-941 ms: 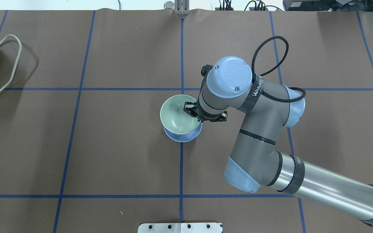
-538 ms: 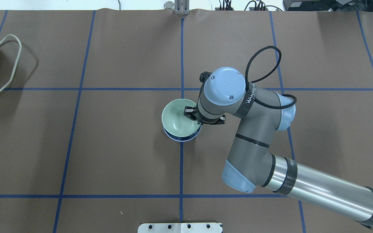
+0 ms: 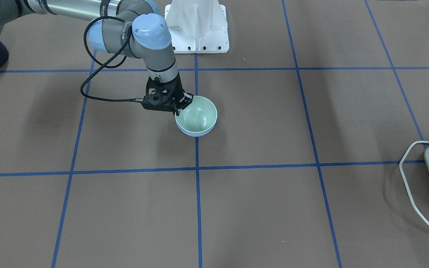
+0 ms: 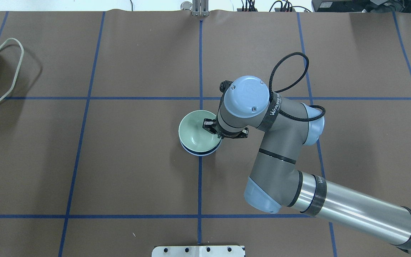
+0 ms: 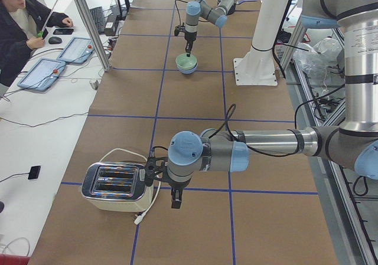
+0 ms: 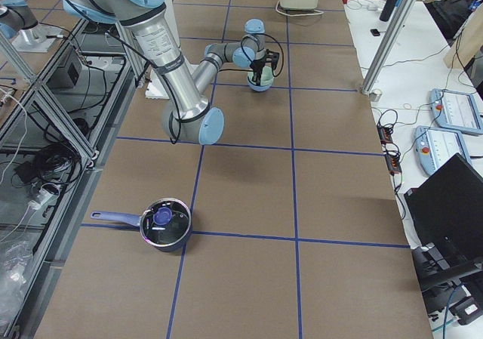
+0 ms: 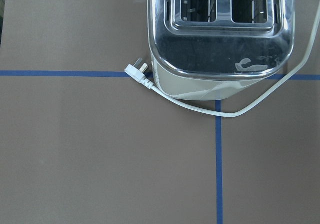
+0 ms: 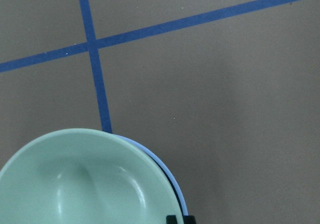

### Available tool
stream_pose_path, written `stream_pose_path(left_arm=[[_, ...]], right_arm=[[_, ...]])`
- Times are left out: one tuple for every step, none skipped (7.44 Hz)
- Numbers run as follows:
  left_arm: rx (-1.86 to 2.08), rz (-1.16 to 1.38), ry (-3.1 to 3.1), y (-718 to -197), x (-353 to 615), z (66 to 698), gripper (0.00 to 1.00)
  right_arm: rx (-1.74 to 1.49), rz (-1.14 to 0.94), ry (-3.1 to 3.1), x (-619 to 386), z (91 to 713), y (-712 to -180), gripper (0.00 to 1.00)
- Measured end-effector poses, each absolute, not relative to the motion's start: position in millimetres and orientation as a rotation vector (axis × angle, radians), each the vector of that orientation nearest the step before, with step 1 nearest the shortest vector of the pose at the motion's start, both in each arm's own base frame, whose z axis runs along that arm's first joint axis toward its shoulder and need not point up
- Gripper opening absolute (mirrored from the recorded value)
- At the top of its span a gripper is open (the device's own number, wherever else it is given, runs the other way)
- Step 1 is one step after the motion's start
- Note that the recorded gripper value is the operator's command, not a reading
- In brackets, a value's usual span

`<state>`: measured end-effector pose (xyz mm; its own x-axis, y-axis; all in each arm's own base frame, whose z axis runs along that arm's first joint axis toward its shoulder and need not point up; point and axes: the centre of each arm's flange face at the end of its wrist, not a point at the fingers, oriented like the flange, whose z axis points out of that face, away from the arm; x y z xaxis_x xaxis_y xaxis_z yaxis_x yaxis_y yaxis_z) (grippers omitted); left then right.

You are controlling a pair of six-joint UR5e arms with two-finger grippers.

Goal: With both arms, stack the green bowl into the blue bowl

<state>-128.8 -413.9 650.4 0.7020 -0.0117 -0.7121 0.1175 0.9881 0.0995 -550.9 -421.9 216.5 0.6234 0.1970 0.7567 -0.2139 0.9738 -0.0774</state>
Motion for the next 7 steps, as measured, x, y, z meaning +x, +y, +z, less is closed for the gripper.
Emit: stream_pose_path(left_arm=[[0.141, -0.072, 0.790, -414, -129, 651, 0.98], [0.141, -0.072, 0.790, -414, -129, 651, 0.98], [0.142, -0.071, 0.790, -414, -129, 650, 0.98], [0.142, -0.071, 0.790, -414, -129, 650, 0.98], [0.141, -0.071, 0.790, -413, -129, 651, 0.99], [0.138, -0.072, 0.790, -413, -128, 651, 0.98], [0.131, -0.072, 0.791, -413, -126, 652, 0.98]], right_arm=[[0.028, 0.234, -0.862, -554, 217, -419, 0.38], [0.032, 0.233, -0.859, -556, 218, -418, 0.63], [0.033, 0.233, -0.858, -557, 218, -417, 1.00], [0.036, 0.234, -0.860, -556, 217, -418, 1.00], [0.045, 0.242, -0.867, -548, 214, -424, 1.00], [0.051, 0.267, -0.877, -529, 210, -442, 1.00], [0.049, 0.289, -0.882, -497, 213, -471, 1.00]])
